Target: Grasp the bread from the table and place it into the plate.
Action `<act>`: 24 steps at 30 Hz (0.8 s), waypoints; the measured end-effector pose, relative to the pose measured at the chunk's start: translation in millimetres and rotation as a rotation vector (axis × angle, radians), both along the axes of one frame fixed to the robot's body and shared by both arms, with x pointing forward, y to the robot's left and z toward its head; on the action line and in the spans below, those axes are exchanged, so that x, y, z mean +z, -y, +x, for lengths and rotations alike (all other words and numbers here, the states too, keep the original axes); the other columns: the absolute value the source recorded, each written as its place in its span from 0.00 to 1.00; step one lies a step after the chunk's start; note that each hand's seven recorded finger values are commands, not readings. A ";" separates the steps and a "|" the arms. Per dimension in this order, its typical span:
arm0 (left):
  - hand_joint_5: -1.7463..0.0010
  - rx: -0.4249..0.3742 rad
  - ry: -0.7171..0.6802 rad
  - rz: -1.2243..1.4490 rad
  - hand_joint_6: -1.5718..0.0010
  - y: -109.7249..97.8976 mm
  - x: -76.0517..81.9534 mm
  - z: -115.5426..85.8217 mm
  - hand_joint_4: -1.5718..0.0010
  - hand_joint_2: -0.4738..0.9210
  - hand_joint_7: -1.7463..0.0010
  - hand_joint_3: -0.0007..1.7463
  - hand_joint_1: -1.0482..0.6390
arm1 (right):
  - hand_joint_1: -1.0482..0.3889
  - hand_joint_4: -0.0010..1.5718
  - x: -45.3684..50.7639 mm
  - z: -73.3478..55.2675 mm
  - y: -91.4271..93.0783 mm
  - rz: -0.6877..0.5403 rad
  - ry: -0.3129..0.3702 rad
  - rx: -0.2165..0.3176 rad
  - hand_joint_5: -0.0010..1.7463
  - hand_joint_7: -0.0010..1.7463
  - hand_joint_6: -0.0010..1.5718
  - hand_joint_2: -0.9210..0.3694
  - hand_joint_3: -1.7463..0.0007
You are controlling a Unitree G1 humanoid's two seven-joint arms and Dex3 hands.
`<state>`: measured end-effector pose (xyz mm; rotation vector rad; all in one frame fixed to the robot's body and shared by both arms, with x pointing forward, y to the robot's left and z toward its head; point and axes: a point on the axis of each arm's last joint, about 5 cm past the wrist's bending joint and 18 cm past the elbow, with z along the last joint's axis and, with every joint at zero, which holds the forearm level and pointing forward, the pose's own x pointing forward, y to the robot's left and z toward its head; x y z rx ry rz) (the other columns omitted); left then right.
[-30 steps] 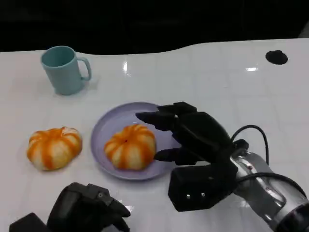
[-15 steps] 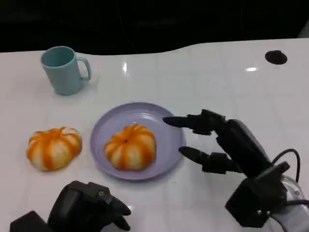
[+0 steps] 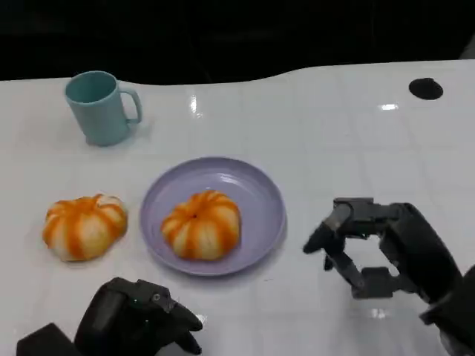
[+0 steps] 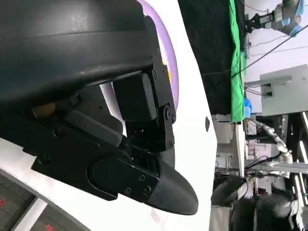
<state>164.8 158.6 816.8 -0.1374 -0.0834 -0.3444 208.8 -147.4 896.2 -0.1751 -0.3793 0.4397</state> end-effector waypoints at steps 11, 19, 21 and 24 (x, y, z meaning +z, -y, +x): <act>0.61 -0.005 0.000 0.009 0.00 1.7 0.0 -0.1 0.08 0.98 0.85 0.00 0.00 | 0.64 0.52 -9.4 -27.8 17.2 -0.058 -0.088 -0.052 1.00 0.90 0.42 0.31 0.33; 0.61 -0.003 -0.001 0.009 0.00 1.6 -0.1 -0.2 0.08 0.98 0.86 0.00 0.00 | 0.64 0.53 -20.2 -34.2 19.1 -0.054 -0.097 -0.058 1.00 0.89 0.42 0.32 0.32; 0.61 -0.003 -0.001 0.010 0.00 1.6 -0.1 -0.3 0.08 0.99 0.86 0.00 0.00 | 0.64 0.53 -23.2 -34.9 19.8 -0.055 -0.093 -0.058 1.00 0.89 0.42 0.31 0.32; 0.61 -0.004 -0.002 0.013 0.00 1.6 -0.2 -0.4 0.08 0.98 0.86 0.00 0.00 | 0.62 0.51 -27.9 -35.8 20.6 -0.070 -0.081 -0.057 1.00 0.88 0.43 0.31 0.33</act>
